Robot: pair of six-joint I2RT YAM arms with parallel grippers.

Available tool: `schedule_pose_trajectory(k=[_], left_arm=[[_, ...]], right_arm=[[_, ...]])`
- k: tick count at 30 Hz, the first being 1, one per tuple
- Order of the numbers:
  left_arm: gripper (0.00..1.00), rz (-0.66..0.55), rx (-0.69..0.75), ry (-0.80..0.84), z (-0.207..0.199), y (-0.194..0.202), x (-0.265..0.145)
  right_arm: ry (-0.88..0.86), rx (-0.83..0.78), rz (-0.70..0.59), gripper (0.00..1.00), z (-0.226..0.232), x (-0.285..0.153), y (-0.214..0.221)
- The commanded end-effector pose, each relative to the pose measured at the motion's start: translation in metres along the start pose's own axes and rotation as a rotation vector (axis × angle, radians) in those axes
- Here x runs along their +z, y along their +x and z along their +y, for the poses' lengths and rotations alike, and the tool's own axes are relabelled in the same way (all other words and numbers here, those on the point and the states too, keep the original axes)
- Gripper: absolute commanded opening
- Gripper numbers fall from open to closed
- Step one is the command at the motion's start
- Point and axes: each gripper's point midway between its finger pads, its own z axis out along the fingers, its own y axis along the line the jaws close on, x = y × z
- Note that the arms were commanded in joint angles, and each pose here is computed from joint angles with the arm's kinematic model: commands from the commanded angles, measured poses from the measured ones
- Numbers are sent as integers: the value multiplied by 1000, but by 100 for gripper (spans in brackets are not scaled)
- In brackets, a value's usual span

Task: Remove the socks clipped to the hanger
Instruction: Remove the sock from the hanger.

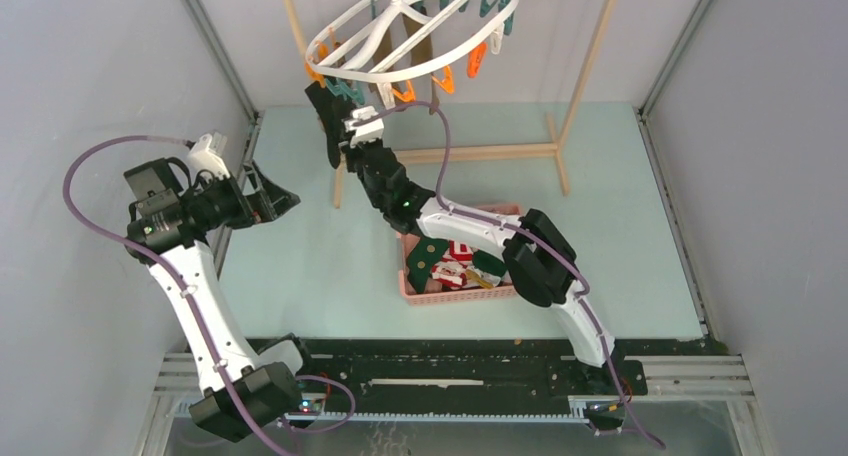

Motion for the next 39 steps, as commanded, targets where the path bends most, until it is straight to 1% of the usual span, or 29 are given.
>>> schedule_pose_trajectory(k=[1, 3, 4, 10, 11, 15, 18, 25, 27, 28, 31, 35, 39], left_arm=[[100, -40, 66, 27, -14, -13, -11], [100, -42, 62, 40, -18, -12, -12], [100, -44, 62, 45, -19, -12, -12], [99, -50, 67, 97, -32, -6, -15], [99, -50, 68, 108, -34, -5, -15], [98, -58, 86, 148, -47, -3, -19], [97, -56, 106, 174, -58, -1, -20], [96, -48, 161, 249, -88, 4, -27], [96, -47, 180, 270, -96, 5, -30], [96, -49, 187, 273, -99, 5, -31], [96, -45, 201, 300, -108, 7, -33], [95, -50, 220, 333, -121, 7, -35], [95, -52, 221, 376, -134, 6, -37]], right_arm=[[-59, 25, -122, 12, 15, -16, -45], [-76, 26, -140, 2, 20, -26, -53], [-84, 26, -150, 0, 22, -32, -59], [-193, 69, -219, 0, 38, -80, -94], [-212, 84, -237, 0, 38, -90, -106], [-280, 145, -258, 0, 38, -120, -129], [-336, 196, -255, 0, 35, -138, -145], [-558, 316, -218, 0, 35, -197, -179], [-603, 351, -206, 0, 28, -217, -189], [-619, 359, -186, 0, 26, -223, -185], [-673, 402, -182, 0, 10, -249, -197], [-688, 447, -178, 0, -13, -269, -204], [-738, 517, -139, 0, -25, -280, -203]])
